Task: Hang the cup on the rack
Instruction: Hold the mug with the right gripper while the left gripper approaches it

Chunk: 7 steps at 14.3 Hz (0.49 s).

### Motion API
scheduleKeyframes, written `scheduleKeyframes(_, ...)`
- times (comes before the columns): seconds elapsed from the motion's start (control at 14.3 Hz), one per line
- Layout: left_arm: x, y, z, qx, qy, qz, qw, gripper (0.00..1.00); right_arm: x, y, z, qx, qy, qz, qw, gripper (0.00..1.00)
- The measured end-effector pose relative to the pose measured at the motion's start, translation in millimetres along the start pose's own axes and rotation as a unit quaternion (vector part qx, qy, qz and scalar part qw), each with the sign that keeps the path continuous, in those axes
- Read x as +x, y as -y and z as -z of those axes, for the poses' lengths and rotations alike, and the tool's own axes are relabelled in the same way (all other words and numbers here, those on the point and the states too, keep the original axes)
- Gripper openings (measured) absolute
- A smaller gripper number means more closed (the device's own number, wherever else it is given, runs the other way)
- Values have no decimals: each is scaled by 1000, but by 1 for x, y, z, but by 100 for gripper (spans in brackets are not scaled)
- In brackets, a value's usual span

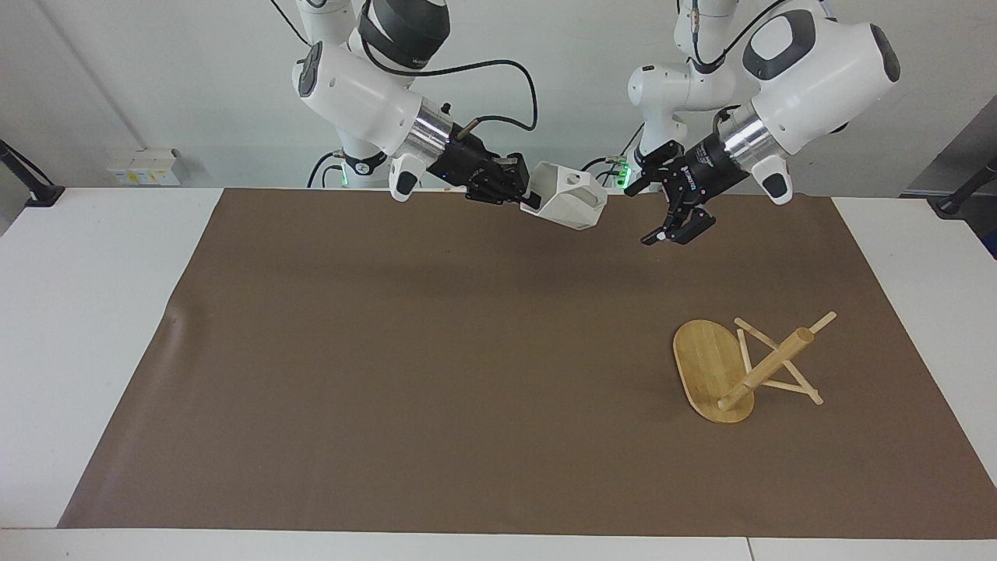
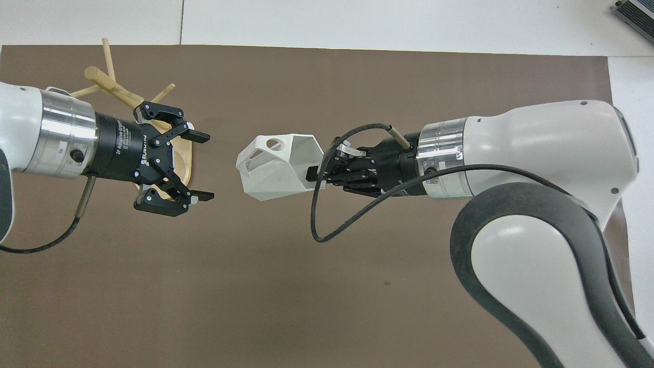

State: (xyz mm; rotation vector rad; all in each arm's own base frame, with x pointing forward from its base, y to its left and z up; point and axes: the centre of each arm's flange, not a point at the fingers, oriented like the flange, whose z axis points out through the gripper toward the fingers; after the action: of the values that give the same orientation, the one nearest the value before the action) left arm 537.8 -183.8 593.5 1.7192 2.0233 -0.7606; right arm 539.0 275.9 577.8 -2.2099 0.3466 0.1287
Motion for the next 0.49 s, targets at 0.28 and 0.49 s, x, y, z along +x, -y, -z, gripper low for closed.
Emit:
scheduleKeyframes(0.28, -3, 6, -9, 26, -1, 17, 1000, 100, 0, 0, 0, 0, 0, 43, 999, 4)
scheduleKeyframes(0.49, -9, 11, -15, 35, -2, 13, 999, 100, 0, 0, 0, 0, 0, 52, 999, 4)
